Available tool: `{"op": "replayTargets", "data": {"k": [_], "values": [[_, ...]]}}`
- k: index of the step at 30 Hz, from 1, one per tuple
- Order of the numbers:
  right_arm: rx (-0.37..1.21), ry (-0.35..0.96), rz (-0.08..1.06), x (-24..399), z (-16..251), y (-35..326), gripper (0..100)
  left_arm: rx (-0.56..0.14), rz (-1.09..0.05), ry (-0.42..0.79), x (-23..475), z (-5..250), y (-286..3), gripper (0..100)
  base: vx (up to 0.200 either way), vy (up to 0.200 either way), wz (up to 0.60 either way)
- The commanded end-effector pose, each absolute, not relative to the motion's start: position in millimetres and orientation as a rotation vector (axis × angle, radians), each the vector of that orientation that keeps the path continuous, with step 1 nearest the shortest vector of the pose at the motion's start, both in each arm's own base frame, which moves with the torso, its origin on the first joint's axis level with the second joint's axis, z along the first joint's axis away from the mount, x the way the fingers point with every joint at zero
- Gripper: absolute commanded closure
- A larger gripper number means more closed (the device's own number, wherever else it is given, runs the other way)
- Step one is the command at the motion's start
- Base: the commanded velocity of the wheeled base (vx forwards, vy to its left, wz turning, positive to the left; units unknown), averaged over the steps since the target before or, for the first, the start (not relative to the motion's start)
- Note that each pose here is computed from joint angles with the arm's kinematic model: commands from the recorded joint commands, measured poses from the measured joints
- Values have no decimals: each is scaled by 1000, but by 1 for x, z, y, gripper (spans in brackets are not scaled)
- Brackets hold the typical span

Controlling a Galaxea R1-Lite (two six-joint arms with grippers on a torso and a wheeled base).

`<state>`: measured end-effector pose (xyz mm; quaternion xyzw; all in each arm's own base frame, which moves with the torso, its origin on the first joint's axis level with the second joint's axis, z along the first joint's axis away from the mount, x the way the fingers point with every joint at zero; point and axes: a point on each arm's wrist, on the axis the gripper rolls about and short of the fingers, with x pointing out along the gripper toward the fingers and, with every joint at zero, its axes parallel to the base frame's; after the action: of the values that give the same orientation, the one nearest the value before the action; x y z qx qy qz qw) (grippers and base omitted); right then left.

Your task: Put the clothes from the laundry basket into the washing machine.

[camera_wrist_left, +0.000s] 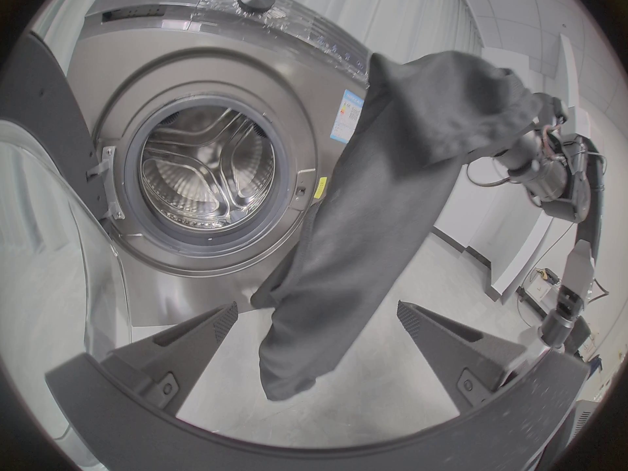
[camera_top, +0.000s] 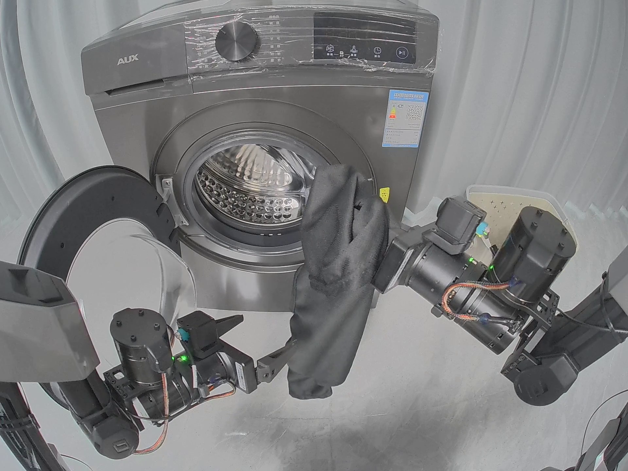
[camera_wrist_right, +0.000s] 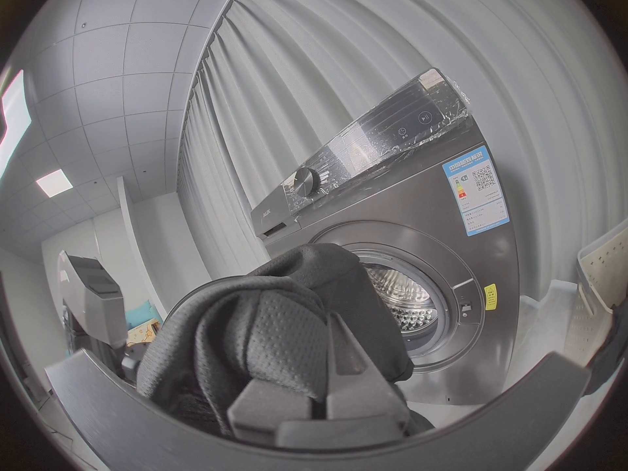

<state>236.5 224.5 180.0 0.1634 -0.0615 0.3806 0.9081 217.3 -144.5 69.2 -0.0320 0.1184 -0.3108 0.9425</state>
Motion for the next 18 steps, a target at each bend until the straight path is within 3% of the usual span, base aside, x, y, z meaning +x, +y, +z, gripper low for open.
{"op": "replayTargets", "data": {"k": [1,18], "values": [[344,-139,811,226,187,223,100,-55,-592,291,236,49,-144,0,0,0,0],[352,-142,841,220,189,230,100,18,-678,460,240,-7,-161,0,0,0,0]]}}
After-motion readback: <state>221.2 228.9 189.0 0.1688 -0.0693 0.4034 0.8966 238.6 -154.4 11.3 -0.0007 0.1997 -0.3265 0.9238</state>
